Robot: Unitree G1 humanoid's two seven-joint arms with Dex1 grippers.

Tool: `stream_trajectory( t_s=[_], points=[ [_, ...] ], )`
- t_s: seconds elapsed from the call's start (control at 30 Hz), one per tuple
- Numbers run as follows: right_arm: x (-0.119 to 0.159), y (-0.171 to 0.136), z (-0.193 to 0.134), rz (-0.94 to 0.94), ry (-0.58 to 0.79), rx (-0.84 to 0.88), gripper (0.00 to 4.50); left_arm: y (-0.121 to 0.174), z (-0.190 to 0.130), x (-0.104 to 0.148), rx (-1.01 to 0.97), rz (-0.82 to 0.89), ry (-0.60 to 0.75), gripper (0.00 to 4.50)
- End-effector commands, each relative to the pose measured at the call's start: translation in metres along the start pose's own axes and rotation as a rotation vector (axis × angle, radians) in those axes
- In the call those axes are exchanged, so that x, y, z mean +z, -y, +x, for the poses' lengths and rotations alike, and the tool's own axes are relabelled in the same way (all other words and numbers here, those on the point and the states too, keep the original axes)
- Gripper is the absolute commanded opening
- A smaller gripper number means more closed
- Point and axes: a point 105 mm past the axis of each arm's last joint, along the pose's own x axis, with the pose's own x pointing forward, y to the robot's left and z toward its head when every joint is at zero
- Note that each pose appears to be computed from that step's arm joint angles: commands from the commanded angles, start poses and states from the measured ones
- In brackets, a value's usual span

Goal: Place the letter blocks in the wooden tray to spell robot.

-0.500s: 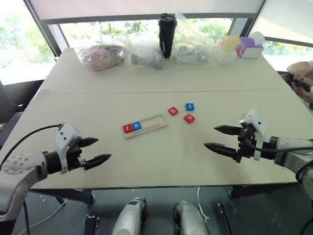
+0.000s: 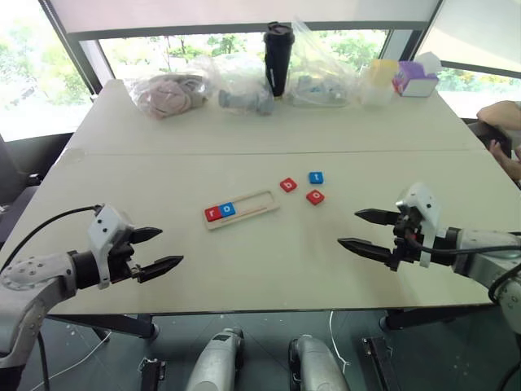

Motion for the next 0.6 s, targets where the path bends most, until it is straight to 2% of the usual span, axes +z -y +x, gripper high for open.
stream_trajectory(
  t_s=[0.03,0.13,0.23,0.3,0.43,0.6],
  points=[
    [0.007,0.002,0.001,-0.037,0.021,-0.017,4.47,-0.004,-0.004,0.005,0.023,0.042,-0.008,4.50],
    [0.007,0.004,0.002,-0.038,0.021,-0.022,4.47,-0.017,-0.005,0.006,0.097,0.055,-0.016,4.50],
    [0.000,0.010,0.004,-0.003,-0.034,-0.049,4.47,-0.026,-0.004,0.005,0.150,0.088,-0.093,4.50],
    [-0.001,0.008,0.007,-0.002,-0.077,-0.040,4.47,-0.027,-0.002,0.022,0.122,0.118,-0.061,4.50],
    [0.014,-0.017,0.028,-0.051,-0.056,0.058,4.47,-0.037,0.015,0.038,0.087,0.202,-0.073,4.50],
    [0.021,-0.050,0.053,-0.112,-0.035,0.135,4.47,-0.046,0.059,0.036,0.016,0.233,-0.108,4.50]
  ],
)
